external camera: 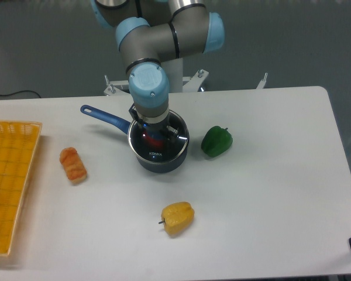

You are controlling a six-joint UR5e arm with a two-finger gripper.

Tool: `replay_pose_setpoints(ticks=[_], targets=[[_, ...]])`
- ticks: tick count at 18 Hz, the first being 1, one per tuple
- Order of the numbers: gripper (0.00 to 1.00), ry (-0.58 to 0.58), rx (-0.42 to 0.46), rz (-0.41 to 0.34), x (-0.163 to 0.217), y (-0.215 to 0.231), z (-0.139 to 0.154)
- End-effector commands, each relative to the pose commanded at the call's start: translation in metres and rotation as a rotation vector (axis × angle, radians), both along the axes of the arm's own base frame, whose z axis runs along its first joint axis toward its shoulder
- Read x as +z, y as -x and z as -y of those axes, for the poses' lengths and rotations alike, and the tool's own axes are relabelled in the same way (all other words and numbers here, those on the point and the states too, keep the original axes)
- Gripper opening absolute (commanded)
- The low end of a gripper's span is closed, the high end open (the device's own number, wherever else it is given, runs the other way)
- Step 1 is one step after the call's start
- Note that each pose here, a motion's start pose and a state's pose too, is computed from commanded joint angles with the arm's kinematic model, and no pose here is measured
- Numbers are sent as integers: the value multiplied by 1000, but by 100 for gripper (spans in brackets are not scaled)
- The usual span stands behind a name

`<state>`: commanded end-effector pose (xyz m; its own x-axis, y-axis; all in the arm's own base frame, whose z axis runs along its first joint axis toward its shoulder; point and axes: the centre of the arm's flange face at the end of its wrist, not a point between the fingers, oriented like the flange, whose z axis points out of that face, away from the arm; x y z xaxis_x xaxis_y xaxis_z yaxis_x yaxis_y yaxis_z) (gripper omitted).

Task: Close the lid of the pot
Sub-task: 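Hold the lid on the saucepan and settle it flat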

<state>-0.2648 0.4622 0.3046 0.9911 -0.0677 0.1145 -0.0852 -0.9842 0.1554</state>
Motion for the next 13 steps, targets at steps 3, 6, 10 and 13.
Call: replay_pose_setpoints(ticks=[3,6,10,13], targets=[[63,-1,-8,-1,1,0,0],[63,0,-8,0,0,0,0],[63,-3,-5,-3,1,2,0],[63,-4,-3,-2,1,3,0]])
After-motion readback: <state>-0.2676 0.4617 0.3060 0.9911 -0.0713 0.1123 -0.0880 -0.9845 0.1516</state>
